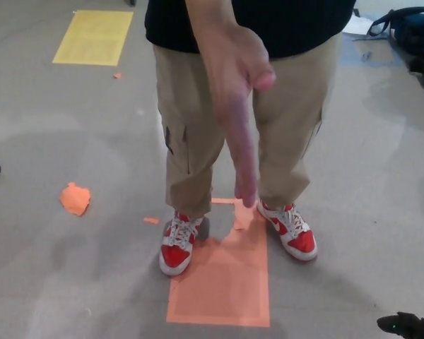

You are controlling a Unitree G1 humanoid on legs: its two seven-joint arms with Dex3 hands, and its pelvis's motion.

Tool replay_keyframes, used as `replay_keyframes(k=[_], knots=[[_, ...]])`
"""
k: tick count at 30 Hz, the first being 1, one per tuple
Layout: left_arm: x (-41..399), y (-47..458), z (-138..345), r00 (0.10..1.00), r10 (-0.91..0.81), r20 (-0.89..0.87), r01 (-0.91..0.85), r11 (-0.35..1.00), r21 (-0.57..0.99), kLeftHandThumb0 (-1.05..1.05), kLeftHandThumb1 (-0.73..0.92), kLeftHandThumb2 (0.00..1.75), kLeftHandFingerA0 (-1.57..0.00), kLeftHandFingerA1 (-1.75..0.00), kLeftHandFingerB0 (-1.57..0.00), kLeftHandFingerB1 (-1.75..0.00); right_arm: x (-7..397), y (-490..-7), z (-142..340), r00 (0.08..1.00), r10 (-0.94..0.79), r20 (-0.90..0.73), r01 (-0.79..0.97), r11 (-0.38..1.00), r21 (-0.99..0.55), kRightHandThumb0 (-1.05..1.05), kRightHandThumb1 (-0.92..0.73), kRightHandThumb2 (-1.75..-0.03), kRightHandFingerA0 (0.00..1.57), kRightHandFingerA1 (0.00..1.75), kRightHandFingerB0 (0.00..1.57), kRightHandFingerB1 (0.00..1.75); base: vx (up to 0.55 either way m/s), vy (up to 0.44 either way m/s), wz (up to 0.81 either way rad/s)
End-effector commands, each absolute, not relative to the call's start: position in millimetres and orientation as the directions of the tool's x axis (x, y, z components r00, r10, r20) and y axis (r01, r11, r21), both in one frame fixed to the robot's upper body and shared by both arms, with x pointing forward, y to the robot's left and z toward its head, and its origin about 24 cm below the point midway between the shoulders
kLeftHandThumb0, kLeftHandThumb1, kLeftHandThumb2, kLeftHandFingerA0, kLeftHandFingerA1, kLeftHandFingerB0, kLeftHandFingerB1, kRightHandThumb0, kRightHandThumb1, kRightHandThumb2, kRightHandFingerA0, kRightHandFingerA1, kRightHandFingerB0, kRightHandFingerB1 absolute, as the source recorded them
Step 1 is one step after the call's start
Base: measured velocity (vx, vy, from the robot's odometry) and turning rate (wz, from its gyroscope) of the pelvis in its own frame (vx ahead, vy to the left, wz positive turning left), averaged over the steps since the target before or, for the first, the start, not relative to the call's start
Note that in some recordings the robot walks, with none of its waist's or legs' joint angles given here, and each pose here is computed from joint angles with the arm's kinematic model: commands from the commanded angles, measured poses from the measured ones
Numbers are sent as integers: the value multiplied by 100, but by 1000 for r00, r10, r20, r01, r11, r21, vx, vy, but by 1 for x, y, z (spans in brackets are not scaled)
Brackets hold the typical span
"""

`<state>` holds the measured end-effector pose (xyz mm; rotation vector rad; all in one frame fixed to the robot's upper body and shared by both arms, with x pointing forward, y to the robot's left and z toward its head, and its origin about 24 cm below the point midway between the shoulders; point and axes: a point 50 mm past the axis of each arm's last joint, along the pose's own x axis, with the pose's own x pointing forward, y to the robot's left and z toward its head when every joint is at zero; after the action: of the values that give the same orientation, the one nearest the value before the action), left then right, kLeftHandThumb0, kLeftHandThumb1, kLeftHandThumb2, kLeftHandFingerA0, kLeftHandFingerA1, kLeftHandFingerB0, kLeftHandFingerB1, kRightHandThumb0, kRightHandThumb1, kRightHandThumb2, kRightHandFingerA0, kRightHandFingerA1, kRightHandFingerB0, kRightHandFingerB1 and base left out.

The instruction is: The robot extends its right arm to grab a person's hand and shakes it

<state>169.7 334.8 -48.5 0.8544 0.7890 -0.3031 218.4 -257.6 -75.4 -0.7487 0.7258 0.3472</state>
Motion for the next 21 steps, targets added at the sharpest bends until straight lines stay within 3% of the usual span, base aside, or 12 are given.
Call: replay_keyframes(k=[1,2,3,4,5,7,15,16,17,19,20,21], knots=[[170,334,-46,685,30,-728,557,622,550,-66,84,65,-22,-31,-17,-28,217,-261,-68,773,44,-633,-440,755,-486,-36,-53,-109,0,48,0,46,0,0,0],[170,333,-45,691,26,-723,556,620,553,-66,84,65,-22,-31,-17,-28,218,-261,-66,788,44,-615,-419,769,-482,-36,-53,-109,0,48,0,46,0,0,0],[173,331,-43,699,20,-715,552,620,557,-35,53,108,0,-47,0,-46,221,-257,-57,834,61,-549,-345,833,-433,-73,-90,-67,13,28,16,29,0,0,0],[174,330,-42,707,14,-708,550,618,561,-35,53,108,0,-48,0,-47,224,-253,-49,863,77,-499,-310,860,-405,-75,-72,-103,2,38,7,41,0,0,0],[179,327,-40,718,8,-696,540,625,564,-72,67,99,-4,-39,-6,-34,229,-246,-34,897,99,-430,-278,884,-377,-83,-76,-105,8,26,8,33,0,0,0],[186,323,-37,732,1,-681,525,636,565,-80,70,99,-8,-34,-8,-30,236,-236,-8,936,134,-327,-245,912,-328,-84,-75,-105,8,29,8,29,0,0,0],[210,309,-31,765,3,-644,533,558,636,-77,73,106,-17,-48,0,-34,252,-201,97,950,312,-17,-302,905,-300,-89,-72,-108,7,30,7,32,0,0,0],[212,308,-31,763,9,-646,539,543,644,-77,91,72,-25,-37,-8,-24,254,-198,109,945,327,7,-310,902,-300,-90,-71,-108,7,30,7,29,0,0,0],[215,308,-30,762,17,-647,540,536,649,-36,52,110,-1,-48,0,-48,257,-193,128,935,352,46,-323,896,-304,-90,-71,-108,6,31,6,28,0,0,0],[218,310,-30,753,27,-658,540,545,641,-78,76,108,-15,-47,0,-33,259,-187,146,923,375,83,-332,889,-316,-88,-72,-108,6,34,6,29,0,0,0],[219,312,-30,752,38,-658,537,543,646,-76,92,69,-13,-31,-10,-24,261,-185,153,921,377,99,-331,891,-310,-88,-71,-107,7,34,7,30,0,0,0],[219,314,-31,752,49,-657,530,547,648,-75,92,69,-14,-31,-10,-24,263,-180,162,915,388,106,-340,888,-309,-88,-73,-109,5,25,6,27,0,0,0]])
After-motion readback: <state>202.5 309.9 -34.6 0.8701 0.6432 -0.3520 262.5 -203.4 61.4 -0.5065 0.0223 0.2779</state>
